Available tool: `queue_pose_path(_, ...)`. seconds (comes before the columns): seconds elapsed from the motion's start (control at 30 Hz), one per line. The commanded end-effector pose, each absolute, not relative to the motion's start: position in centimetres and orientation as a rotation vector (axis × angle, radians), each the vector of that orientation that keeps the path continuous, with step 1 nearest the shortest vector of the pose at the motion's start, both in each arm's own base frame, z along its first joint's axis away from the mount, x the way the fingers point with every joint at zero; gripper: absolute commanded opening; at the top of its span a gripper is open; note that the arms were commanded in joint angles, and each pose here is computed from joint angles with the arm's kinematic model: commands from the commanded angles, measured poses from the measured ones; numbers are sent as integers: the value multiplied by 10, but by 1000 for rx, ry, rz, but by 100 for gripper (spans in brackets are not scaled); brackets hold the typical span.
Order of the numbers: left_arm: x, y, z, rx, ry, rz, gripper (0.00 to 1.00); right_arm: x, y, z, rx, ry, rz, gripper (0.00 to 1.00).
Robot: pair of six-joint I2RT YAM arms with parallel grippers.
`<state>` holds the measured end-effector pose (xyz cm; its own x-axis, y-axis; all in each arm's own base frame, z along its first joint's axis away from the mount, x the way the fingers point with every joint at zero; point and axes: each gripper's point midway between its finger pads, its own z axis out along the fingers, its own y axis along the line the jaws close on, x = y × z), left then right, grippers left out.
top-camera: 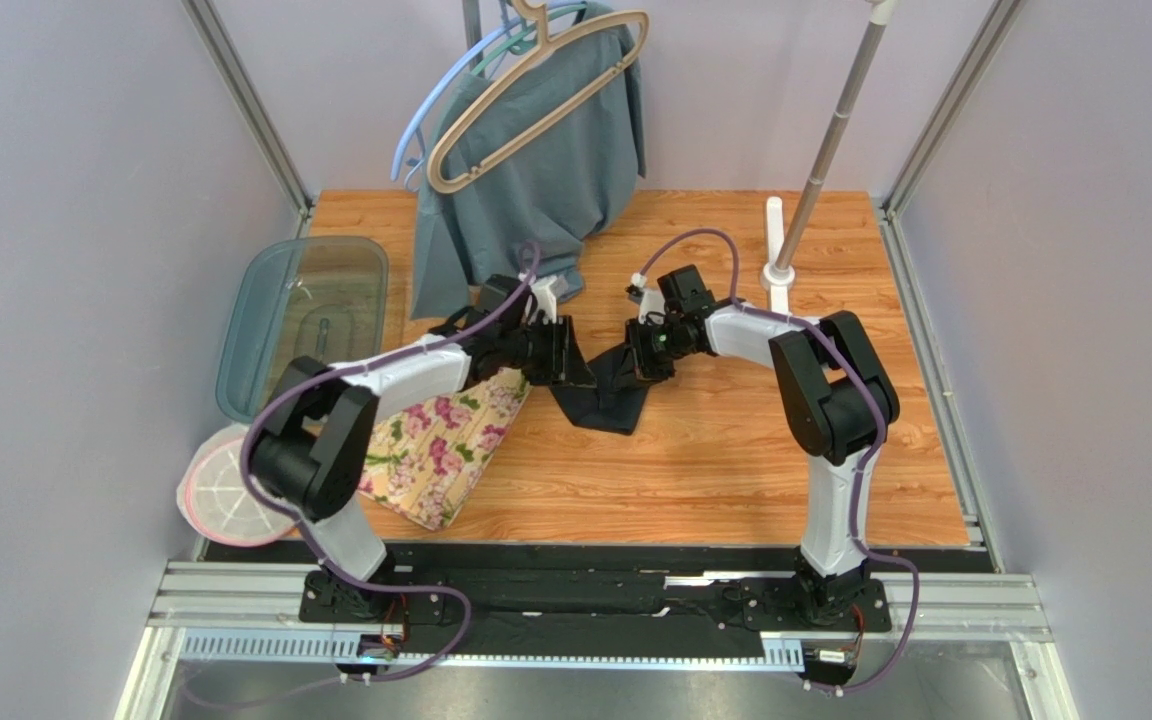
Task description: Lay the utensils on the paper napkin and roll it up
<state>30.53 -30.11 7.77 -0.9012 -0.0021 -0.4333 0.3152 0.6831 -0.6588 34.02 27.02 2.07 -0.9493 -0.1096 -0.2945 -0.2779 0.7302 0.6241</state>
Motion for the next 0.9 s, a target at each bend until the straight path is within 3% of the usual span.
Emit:
queue_pose_path(0.0,293,-301,128,391,2356,-1157,41,290,254,-14,-464,2852,1030,0)
queue_pose_path(0.17,276,-317,113,357,2379,-1307,31,273,253,-13,-518,2856,1102,0)
queue_pose_path(0.4,279,-347,90,306,2384,-1397,27,279,261,-5,-480,2835,1154,0)
queue_pose_path(0.87,295,-310,9,222,2635,-1093,8,290,271,31,-512,2744,1201,2)
